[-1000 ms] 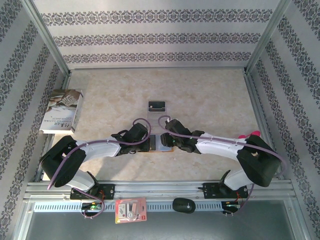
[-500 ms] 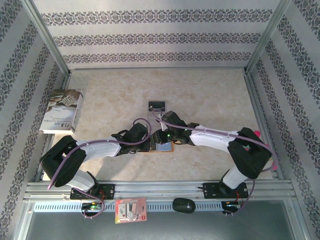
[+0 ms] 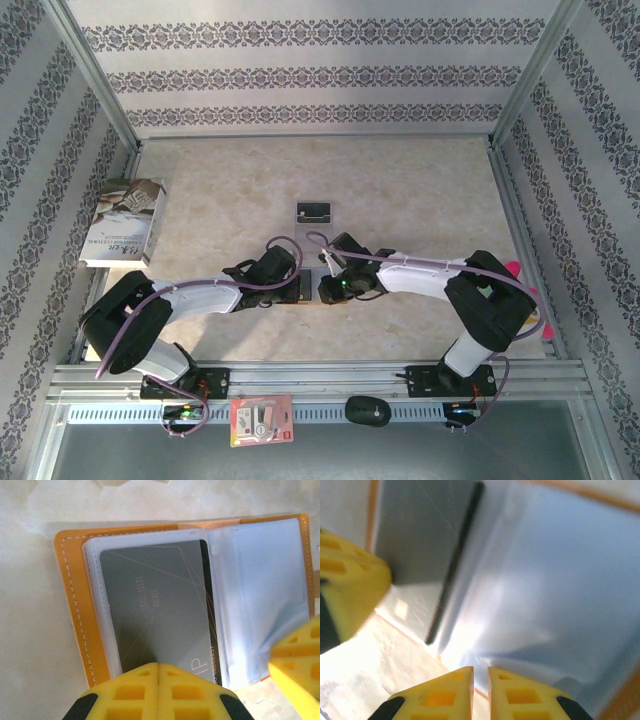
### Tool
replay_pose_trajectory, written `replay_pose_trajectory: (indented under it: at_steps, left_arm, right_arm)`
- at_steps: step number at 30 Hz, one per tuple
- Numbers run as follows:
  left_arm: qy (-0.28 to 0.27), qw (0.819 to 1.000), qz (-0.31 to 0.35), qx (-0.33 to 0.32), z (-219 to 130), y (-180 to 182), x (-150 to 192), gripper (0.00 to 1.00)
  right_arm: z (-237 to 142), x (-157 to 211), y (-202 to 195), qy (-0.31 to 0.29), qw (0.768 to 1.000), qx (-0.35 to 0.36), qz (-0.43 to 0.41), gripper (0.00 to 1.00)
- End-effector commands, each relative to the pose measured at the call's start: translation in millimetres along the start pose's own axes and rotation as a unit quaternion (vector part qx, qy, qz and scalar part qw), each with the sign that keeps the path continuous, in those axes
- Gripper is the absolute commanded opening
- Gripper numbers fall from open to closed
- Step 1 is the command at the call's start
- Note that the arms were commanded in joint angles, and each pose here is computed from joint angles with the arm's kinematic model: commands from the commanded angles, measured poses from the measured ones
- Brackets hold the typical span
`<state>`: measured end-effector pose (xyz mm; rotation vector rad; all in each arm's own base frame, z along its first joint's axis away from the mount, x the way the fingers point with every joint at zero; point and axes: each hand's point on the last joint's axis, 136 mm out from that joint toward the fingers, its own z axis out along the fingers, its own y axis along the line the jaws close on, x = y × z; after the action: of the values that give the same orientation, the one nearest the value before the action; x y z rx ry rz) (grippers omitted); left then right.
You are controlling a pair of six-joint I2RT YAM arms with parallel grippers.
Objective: Take the credit cards out of the card holder
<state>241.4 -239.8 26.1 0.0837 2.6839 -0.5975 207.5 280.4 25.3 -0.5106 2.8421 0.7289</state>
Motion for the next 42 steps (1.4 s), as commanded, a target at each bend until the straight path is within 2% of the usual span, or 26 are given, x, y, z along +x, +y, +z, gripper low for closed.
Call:
replay_pose_trajectory:
  at_steps: [1,4,6,10,13,16,23,31,36,42]
  left_arm:
    - [0.037,0.999,0.005,-0.018,7.3,14.1,19.7,0.0]
    - [0.036,0.999,0.003,-0.015,7.2,14.4,19.9,0.0]
    - [0.035,0.999,0.001,-0.013,7.7,14.8,19.9,0.0]
    - [0.034,0.999,0.001,-0.011,7.8,14.5,20.4,0.0]
    - [0.031,0.999,-0.001,-0.01,6.9,14.8,18.8,0.0]
    - [0.033,0.999,-0.001,-0.011,6.9,15.9,20.2,0.0]
    - [0.031,0.999,-0.002,-0.013,6.0,17.8,20.0,0.0]
    - [0.033,0.999,-0.008,-0.012,7.4,20.2,20.1,0.0]
    - [0.036,0.999,-0.013,-0.01,8.8,22.9,21.4,0.0]
    - [0.036,0.999,-0.014,-0.006,8.7,21.4,21.0,0.0]
  right_arm:
    - [-10.0,20.1,-19.5,0.02,0.999,0.039,0.018,0.15]
    - [-24.4,25.2,-33.4,0.01,0.997,0.077,0.031,0.15]
    - [-40.5,16.4,-32.2,-0.019,0.996,0.088,0.023,0.2]
    - [-68.1,-19.8,2.7,-0.083,0.996,0.039,-0.018,0.24]
    - [-65.3,-40.3,22.4,-0.081,0.996,0.014,-0.039,0.24]
    - [-44.1,-52.2,28.2,-0.067,0.997,0.003,-0.039,0.23]
    - [-0.1,-28.2,5.9,-0.01,1.0,0.02,-0.01,0.19]
    - [3.1,24.1,-44.8,0.024,0.995,0.089,0.034,0.17]
    - [-14.1,19.8,-56.3,-0.005,0.992,0.117,0.046,0.19]
    - [-56.8,-22.3,-17.9,-0.085,0.992,0.09,-0.014,0.24]
